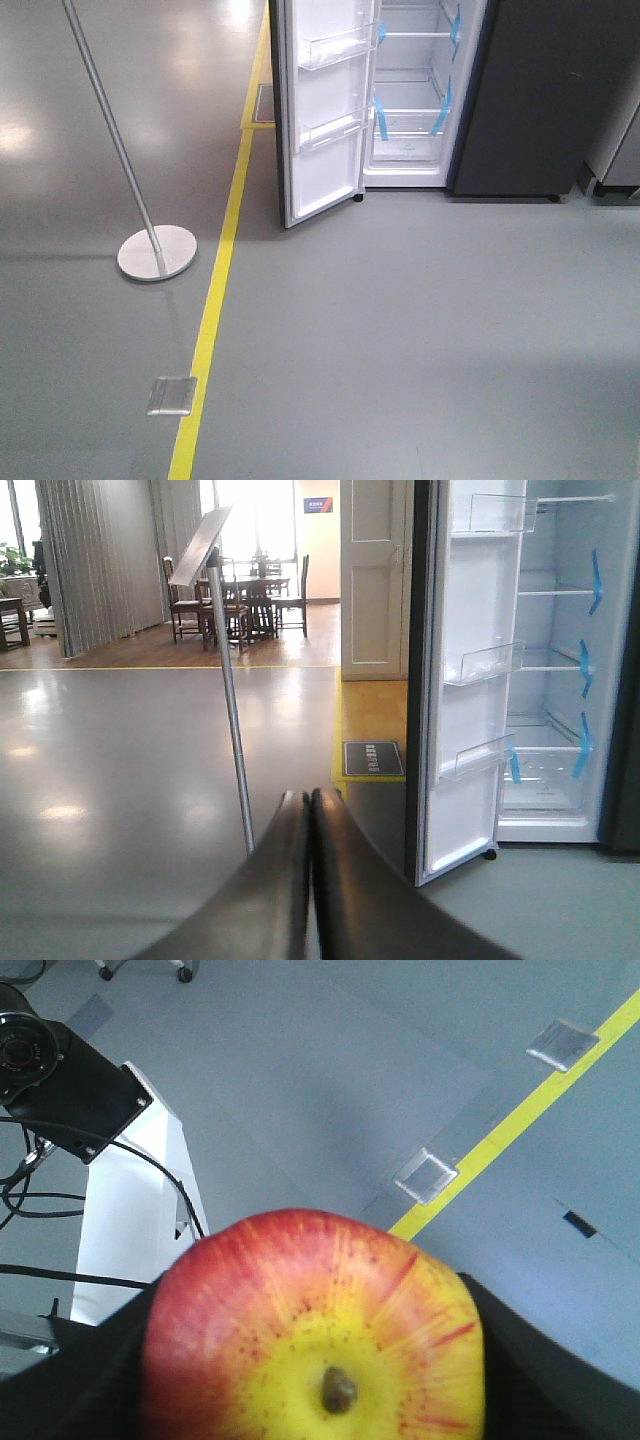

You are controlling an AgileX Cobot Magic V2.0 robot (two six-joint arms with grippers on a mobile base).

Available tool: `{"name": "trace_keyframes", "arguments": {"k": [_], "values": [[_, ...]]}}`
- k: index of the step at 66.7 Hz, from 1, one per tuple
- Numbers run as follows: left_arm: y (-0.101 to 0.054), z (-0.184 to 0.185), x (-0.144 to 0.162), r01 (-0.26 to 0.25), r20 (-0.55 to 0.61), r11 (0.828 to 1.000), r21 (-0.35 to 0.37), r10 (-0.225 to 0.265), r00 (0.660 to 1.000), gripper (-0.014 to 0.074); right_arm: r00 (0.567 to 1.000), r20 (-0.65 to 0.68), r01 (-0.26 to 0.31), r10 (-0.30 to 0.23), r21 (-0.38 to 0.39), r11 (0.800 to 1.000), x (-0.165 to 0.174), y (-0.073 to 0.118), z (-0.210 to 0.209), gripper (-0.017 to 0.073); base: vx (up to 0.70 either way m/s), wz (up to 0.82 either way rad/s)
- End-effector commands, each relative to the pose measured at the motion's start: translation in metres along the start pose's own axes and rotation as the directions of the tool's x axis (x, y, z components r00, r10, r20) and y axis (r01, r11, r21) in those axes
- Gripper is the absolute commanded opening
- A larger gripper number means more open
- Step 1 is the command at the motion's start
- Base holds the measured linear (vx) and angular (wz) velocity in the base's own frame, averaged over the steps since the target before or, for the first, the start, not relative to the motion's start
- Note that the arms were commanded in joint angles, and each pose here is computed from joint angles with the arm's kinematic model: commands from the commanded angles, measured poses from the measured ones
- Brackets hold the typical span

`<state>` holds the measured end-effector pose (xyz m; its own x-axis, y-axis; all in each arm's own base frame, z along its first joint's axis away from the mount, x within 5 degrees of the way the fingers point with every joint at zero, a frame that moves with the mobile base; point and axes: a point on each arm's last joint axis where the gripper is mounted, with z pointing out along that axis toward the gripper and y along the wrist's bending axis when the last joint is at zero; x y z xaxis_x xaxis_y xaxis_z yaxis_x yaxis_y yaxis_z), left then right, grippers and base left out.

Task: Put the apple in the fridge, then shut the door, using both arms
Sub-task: 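Drive the base toward the open refrigerator holding the apple, then approach the open refrigerator door and stop before its bins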

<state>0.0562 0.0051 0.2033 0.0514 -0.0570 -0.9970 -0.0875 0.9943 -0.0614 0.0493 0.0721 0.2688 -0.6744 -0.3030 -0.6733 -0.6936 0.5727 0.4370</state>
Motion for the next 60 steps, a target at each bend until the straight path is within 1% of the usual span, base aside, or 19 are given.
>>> {"name": "trace_keyframes", "arguments": {"k": [1, 60], "values": [[-0.0014, -0.0022, -0.0135, 0.008, 0.108, 1.0, 0.016, -0.01, 0.994, -0.0006, 0.998, 0.061, 0.002, 0.0, -0.039, 0.999, -0.0102, 0.006, -0.0038, 0.013, 0.28, -0.04], [-0.0014, -0.0022, -0.0135, 0.008, 0.108, 1.0, 0.016, -0.01, 0.994, -0.0006, 0.998, 0.061, 0.002, 0.0, -0.039, 0.999, -0.0102, 0.006, -0.0038, 0.013, 0.25, -0.02]]}}
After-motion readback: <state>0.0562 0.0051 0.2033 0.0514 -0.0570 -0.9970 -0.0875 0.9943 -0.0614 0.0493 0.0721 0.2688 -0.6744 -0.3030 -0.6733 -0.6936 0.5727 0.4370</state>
